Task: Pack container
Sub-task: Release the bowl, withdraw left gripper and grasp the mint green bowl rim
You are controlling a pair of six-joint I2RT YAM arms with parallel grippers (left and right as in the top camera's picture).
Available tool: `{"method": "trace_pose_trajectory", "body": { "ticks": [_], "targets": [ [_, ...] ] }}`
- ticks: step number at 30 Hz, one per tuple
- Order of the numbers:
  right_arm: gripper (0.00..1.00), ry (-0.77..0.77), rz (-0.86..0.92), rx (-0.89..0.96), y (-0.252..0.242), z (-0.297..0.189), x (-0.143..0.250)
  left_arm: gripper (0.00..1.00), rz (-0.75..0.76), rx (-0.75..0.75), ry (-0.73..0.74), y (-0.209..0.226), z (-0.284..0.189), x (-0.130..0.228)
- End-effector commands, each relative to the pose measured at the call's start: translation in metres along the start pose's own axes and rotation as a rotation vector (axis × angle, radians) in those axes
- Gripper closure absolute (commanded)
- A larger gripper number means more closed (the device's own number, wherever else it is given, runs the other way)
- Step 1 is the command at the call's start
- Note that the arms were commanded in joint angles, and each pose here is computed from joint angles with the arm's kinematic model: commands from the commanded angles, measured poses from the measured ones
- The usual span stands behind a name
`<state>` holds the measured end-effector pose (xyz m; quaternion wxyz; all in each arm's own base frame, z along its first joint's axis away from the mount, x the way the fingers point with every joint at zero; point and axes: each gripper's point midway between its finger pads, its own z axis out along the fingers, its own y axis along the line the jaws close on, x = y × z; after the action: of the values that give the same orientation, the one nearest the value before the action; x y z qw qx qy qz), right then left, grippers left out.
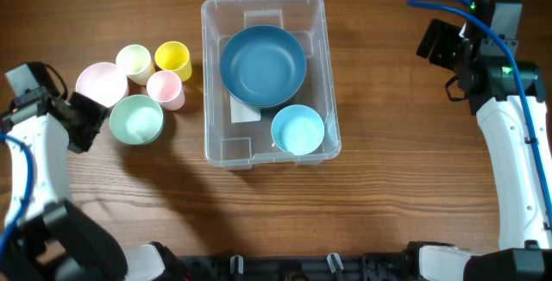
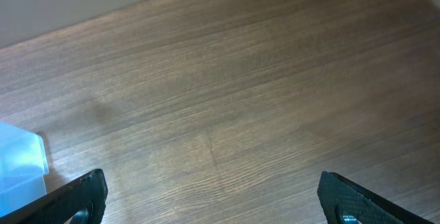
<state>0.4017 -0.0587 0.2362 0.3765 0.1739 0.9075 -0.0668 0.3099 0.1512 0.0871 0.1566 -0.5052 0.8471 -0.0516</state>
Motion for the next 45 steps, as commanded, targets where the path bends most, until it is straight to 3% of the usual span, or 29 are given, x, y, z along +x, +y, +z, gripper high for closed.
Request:
{"method": "trace_pose_trajectory", "body": {
  "ticks": [1,13,22,36,41,45],
  "targets": [
    [0.0,-0.007,0.012,0.011,-0.001,0.0,-0.003,0.51,-0.017,0.038,0.08,-0.007,0.03,0.006],
    [0.0,-0.007,0.012,0.011,-0.001,0.0,-0.003,0.63,-0.006,0.0,0.138,0.001,0.053,0.016],
    [0.0,-0.007,0.012,0.011,-0.001,0.0,-0.003,0.62,0.065,-0.075,0.141,0.006,0.061,0.035],
    [0.0,-0.007,0.012,0.012,-0.001,0.0,-0.003,0.63,0.114,-0.167,0.091,0.013,0.061,0.034],
    [0.0,-0.007,0.012,0.011,-0.001,0.0,-0.003,0.73,0.113,-0.168,0.092,0.013,0.062,0.034],
    [0.0,-0.007,0.012,0.011,-0.001,0.0,-0.003,0.73,0.113,-0.169,0.092,0.013,0.062,0.034]
  ]
}}
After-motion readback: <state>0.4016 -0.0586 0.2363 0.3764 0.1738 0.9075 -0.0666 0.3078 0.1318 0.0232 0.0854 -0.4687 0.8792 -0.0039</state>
